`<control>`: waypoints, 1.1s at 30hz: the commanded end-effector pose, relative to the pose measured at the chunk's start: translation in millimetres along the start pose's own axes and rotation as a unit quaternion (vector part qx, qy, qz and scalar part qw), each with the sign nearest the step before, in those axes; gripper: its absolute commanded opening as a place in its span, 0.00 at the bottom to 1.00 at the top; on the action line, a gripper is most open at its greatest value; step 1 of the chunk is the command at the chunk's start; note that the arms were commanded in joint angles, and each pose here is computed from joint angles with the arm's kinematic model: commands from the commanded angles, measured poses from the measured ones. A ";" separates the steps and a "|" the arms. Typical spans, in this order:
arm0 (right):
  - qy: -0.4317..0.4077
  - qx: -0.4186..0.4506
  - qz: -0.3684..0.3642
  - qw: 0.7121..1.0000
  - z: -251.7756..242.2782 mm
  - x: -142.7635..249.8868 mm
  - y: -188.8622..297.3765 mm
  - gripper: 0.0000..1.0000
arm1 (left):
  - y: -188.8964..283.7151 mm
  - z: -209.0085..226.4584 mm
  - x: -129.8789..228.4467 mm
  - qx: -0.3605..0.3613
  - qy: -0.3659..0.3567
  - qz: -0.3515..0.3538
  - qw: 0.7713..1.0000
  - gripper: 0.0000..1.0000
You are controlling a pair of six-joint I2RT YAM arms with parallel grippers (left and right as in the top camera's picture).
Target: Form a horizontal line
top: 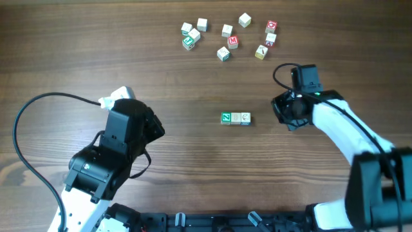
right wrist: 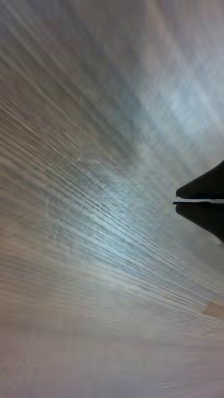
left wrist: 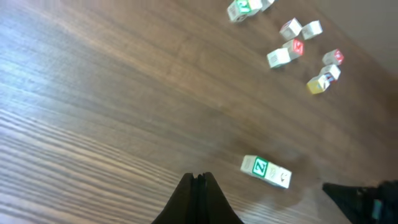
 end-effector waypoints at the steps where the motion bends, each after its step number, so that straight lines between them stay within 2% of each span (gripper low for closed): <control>1: 0.068 -0.063 -0.033 0.995 6.6 -1.3 58.6 0.05 | 16.1 5.0 -8.7 -0.001 0.010 -0.048 0.999 0.04; 6: 0.088 -0.136 -0.134 0.978 -16.3 3.0 147.5 0.05 | 53.9 15.0 -16.1 0.017 0.022 -0.124 0.992 0.04; 11: 0.127 -0.253 -0.244 0.928 -56.0 14.1 234.1 0.05 | 91.9 35.6 -8.2 0.025 0.037 -0.178 0.983 0.04; 12: 0.128 -0.269 -0.264 0.917 -64.4 15.3 245.7 0.10 | 96.8 40.1 -5.7 0.022 0.038 -0.184 0.982 0.04; 13: 0.118 -0.285 -0.286 0.907 -75.0 15.7 257.5 0.25 | 102.0 45.1 -2.7 0.019 0.041 -0.191 0.981 0.04; 17: 0.085 -0.320 -0.356 0.874 -105.5 13.6 286.1 0.59 | 112.3 60.3 4.3 -0.005 0.045 -0.207 0.977 0.06; 18: 0.079 -0.319 -0.367 0.870 -110.3 12.4 288.6 0.70 | 112.7 62.1 4.9 -0.011 0.045 -0.208 0.977 0.15; 20: 0.071 -0.310 -0.381 0.868 -117.9 10.5 289.6 0.90 | 112.0 63.1 6.3 -0.014 0.044 -0.204 0.978 0.59; 21: 0.072 -0.304 -0.379 0.871 -120.1 10.7 287.7 0.99 | 111.7 63.4 6.8 -0.016 0.043 -0.203 0.978 0.74; 23: 0.073 -0.299 -0.378 0.873 -120.9 10.7 286.2 0.99 | 111.2 64.4 8.1 -0.018 0.042 -0.199 0.979 1.00; 33: 0.078 -0.261 -0.367 0.889 -131.4 11.3 274.6 1.00 | 107.5 72.2 19.2 -0.042 0.031 -0.169 0.984 1.00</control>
Point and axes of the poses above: each gripper's point midway between its finger pads, its own y axis back along the fingers, its own z axis along the line the jaws close on, x = y × z, the point moved 6 cm from there along y, back along the fingers, and after that the axes turned 10 degrees about -y, right-handed, at the moved point
